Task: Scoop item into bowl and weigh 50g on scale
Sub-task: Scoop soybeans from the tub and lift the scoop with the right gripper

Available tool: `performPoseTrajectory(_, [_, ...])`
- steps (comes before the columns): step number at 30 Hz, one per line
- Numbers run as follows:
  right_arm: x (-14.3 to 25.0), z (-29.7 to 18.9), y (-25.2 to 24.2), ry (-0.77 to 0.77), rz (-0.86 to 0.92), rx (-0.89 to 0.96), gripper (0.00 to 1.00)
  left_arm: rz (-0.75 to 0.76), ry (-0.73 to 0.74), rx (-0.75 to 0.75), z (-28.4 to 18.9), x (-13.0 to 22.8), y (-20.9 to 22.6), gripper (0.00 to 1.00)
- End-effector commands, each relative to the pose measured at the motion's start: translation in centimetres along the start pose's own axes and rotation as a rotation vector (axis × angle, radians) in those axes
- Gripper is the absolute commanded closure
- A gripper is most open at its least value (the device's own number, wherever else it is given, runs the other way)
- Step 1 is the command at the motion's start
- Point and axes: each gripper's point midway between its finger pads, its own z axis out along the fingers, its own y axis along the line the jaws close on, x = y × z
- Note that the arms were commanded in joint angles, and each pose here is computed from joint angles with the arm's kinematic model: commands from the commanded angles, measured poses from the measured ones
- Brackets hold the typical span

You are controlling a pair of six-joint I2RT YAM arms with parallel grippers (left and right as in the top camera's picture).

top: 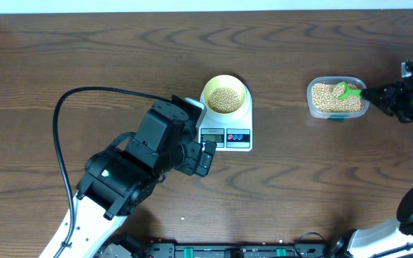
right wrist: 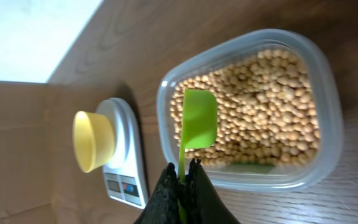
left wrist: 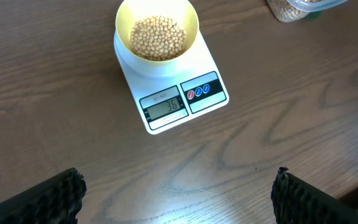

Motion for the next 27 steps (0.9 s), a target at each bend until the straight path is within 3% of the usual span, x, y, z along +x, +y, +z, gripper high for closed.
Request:
performPoseTrajectory(1, [0.1,-0.1,1.6,-0.004,-0.006,-0.13,0.99,-0.007,-0.022,0.004,-0.6,-0.7,-0.1,0.02])
performPoseTrajectory(13, [0.3,-0.2,6.6,0.013,-0.009,-0.384,0.99,-0.007,-0.022,0.004,-0.6,-0.7,-0.1,0.02])
performPoseTrajectory(27, [2.7,5.5,13.6,0.168,-0.087,-0.471,0.99,-0.007,-0.022,0.004,-0.6,-0.7,-0.1,0.02])
